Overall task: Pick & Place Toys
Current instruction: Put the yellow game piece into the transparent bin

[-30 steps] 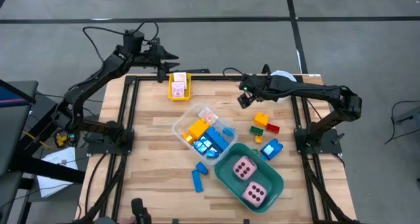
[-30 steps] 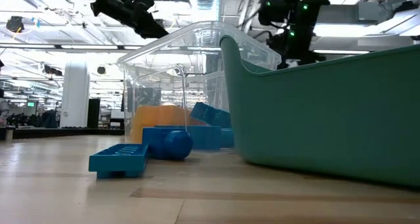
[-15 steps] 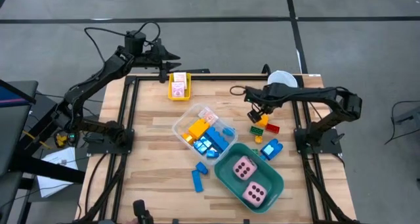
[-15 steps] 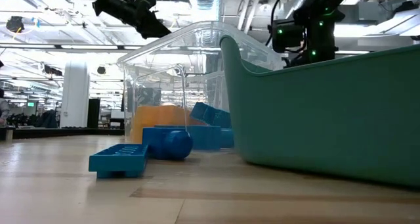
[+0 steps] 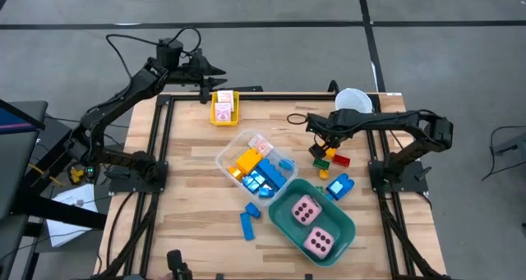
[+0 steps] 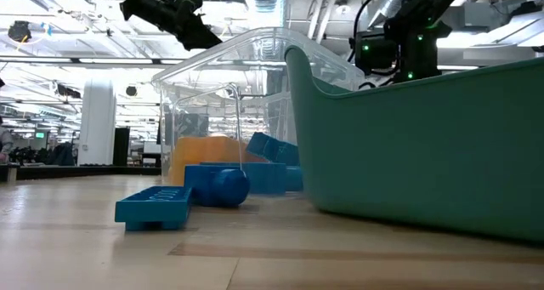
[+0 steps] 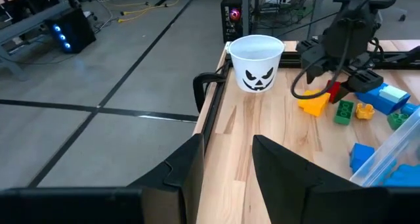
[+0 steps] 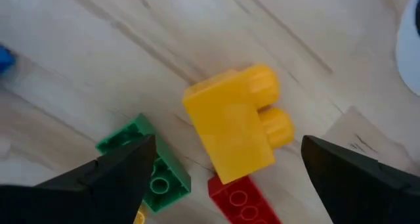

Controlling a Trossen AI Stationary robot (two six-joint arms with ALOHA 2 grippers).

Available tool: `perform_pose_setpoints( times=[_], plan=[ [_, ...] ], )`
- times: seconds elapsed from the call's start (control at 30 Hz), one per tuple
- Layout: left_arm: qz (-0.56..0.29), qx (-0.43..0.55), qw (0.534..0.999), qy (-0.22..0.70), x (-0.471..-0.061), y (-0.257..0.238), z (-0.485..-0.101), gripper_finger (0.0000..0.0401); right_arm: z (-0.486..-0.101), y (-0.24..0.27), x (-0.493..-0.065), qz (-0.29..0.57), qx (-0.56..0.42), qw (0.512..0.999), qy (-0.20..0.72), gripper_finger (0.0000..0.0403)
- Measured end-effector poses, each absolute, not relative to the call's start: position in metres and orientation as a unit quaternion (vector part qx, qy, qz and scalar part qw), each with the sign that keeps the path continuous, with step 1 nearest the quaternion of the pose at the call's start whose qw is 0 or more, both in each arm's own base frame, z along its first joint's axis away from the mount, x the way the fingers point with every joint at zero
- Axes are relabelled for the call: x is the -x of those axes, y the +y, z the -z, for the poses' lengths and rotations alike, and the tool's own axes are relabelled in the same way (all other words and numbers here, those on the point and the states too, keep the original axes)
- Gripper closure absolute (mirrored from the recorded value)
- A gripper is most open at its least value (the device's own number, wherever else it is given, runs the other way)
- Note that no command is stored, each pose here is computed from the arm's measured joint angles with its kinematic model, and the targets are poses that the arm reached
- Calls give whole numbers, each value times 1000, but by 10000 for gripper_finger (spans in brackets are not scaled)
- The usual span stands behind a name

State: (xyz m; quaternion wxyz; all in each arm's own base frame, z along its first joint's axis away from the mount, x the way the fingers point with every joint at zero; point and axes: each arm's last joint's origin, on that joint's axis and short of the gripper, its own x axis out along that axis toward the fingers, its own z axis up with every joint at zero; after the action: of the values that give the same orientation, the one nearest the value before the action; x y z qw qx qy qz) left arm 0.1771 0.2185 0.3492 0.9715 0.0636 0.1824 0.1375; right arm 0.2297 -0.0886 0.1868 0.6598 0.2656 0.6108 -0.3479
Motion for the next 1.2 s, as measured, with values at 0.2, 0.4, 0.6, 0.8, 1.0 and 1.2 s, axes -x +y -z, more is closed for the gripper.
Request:
perform_pose_setpoints(
  times=[0.2, 0.4, 0.6, 0.8, 1.0, 1.2],
  plan=[
    [-138, -64, 971, 182, -177, 219, -349, 274, -183, -91, -227, 327, -241, 668, 623, 31],
    [-140, -47, 973, 180, -177, 218, -349, 274, -178, -102, -229, 311, -234, 678, 624, 31],
    [-134, -31, 975, 176, -180, 216, -349, 274, -163, -103, -234, 291, -256, 660, 644, 31],
    [-126, -32, 976, 176, -183, 213, -349, 274, -146, -94, -245, 269, -272, 646, 661, 31],
    [-125, -33, 976, 176, -184, 213, -349, 274, -148, -84, -260, 267, -290, 666, 633, 31],
    [-125, -33, 976, 176, -184, 213, -349, 274, -153, -83, -264, 275, -296, 672, 620, 31]
  ],
)
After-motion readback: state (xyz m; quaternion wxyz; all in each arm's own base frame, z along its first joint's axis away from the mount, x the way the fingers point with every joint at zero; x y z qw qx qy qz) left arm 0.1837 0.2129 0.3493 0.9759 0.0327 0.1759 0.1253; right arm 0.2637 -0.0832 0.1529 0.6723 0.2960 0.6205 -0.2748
